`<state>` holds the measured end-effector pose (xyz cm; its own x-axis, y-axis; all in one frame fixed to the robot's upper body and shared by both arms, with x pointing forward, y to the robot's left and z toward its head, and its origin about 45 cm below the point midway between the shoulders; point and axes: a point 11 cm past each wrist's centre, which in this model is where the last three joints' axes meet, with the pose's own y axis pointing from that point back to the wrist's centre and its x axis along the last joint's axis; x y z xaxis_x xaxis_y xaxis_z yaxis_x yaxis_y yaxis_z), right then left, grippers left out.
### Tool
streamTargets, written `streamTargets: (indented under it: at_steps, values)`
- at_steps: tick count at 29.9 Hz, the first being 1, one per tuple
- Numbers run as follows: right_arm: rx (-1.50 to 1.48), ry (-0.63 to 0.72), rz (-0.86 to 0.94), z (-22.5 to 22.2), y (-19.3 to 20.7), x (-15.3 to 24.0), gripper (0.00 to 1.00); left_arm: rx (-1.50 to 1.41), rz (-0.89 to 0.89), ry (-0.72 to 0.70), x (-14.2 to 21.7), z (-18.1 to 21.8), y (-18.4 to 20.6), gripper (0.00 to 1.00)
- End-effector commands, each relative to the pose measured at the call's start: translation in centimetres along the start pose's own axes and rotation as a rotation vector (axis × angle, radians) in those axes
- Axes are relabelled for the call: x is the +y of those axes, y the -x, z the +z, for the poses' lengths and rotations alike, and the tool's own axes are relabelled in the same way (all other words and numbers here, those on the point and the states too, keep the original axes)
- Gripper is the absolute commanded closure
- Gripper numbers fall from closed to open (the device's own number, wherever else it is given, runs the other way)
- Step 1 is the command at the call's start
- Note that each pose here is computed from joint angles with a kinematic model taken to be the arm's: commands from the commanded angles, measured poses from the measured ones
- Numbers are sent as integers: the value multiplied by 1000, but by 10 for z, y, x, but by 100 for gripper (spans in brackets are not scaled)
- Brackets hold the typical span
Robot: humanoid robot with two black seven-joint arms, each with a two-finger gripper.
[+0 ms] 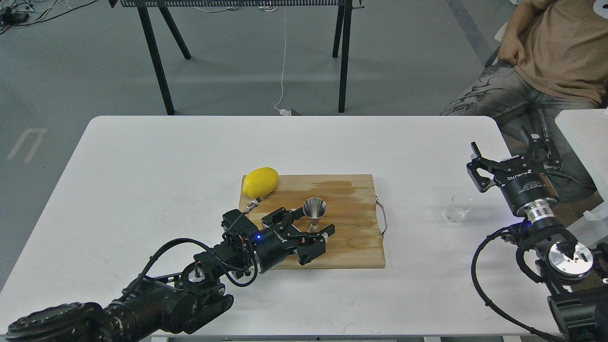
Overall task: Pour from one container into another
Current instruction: 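Open the left gripper and release the jigger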
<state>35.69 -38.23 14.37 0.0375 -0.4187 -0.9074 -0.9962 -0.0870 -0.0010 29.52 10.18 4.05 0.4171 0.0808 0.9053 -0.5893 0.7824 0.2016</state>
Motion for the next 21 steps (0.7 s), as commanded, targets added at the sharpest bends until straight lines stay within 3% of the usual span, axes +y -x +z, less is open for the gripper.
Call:
streamTargets:
  at_steps: [1,21]
  values:
    - [-2,0,1,1,-1,0,2,7,-3,1,1,2,3,8]
    - [-2,1,3,1,-1,1,2,-15,-15,-31,14,-16,1,8]
